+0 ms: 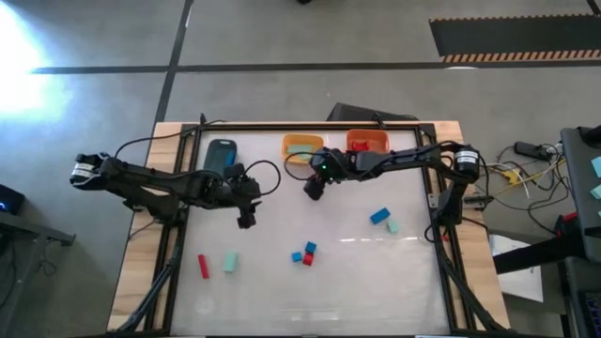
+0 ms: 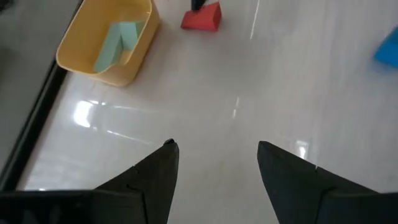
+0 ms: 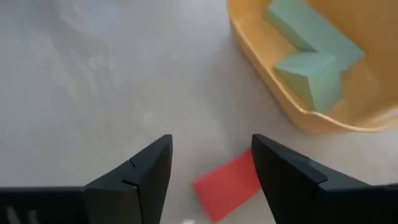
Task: Sort & place blocks by color
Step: Put the red triangular block into the orange bin
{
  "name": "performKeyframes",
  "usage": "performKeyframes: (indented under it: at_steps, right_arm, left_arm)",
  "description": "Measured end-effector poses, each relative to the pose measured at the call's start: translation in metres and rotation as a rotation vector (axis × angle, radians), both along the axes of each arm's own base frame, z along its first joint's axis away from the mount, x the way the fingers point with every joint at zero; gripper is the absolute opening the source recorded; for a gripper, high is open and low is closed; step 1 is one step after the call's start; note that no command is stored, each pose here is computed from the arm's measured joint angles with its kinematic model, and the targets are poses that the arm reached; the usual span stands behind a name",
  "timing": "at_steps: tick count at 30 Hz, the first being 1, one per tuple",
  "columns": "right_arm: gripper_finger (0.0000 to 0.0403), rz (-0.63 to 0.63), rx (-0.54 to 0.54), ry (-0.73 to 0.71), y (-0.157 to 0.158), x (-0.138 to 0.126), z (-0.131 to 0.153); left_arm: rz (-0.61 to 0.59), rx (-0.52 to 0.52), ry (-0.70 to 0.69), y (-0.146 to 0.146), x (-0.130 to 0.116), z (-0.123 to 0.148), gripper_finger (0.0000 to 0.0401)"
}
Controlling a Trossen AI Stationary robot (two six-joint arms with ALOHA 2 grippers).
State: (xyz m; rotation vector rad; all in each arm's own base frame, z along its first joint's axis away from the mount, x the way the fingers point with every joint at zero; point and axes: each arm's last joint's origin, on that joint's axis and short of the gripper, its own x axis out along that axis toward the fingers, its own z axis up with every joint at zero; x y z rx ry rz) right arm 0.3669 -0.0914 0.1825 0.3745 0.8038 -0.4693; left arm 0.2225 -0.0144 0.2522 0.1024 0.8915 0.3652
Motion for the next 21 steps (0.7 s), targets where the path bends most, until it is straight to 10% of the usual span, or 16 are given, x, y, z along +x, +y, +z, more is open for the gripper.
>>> performKeyframes:
  at_steps: [9, 21]
  right_arm:
    - [0.0201, -0.343, 0.122, 0.181, 0.027, 0.009, 0.031]
    - [0.0255, -0.519, 0.124, 0.245, 0.027, 0.023, -0.010]
  left_arm:
    - [-0.001, 0.029, 0.008, 0.002, -0.013, 0.007, 0.0202]
    - [0.030, 0.005, -0.005, 0.002, -0.014, 0.008, 0.0202]
